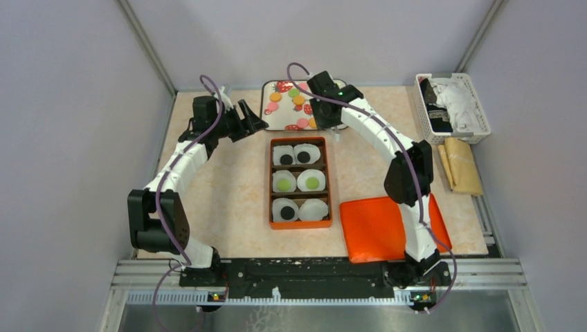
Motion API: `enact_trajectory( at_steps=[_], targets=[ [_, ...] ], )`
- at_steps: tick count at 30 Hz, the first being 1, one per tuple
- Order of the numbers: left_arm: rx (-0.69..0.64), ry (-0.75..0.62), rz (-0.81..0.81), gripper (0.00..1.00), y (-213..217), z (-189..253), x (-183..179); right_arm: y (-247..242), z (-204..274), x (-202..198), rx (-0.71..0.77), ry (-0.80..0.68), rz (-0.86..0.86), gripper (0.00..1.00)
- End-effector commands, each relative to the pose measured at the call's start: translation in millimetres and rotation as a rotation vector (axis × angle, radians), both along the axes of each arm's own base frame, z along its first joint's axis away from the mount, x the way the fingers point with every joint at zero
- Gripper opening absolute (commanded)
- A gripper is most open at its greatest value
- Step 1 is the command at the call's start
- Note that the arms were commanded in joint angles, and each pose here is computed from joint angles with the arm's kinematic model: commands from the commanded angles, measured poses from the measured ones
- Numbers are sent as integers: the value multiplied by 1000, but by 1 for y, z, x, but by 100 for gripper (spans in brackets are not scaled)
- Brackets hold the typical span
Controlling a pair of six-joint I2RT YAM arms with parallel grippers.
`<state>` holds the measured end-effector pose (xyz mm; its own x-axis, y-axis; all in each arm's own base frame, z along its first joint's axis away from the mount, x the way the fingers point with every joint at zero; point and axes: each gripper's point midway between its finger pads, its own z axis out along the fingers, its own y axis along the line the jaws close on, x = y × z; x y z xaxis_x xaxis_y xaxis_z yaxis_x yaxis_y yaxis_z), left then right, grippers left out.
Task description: Pack the cookies
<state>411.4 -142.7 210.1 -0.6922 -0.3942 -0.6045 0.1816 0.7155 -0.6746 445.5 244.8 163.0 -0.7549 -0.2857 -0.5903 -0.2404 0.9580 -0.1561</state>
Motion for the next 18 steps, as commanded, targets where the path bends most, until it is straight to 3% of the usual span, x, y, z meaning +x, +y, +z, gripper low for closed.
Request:
enact_trajectory(
  at_steps=[1, 18],
  targets=[
    [-15, -101, -10, 79, -1, 31, 5, 9, 23, 8, 50, -45, 15, 46],
    [-11, -102, -9, 80, 1, 31, 5, 14, -8, 6, -2, 55, 43, 47]
  ],
)
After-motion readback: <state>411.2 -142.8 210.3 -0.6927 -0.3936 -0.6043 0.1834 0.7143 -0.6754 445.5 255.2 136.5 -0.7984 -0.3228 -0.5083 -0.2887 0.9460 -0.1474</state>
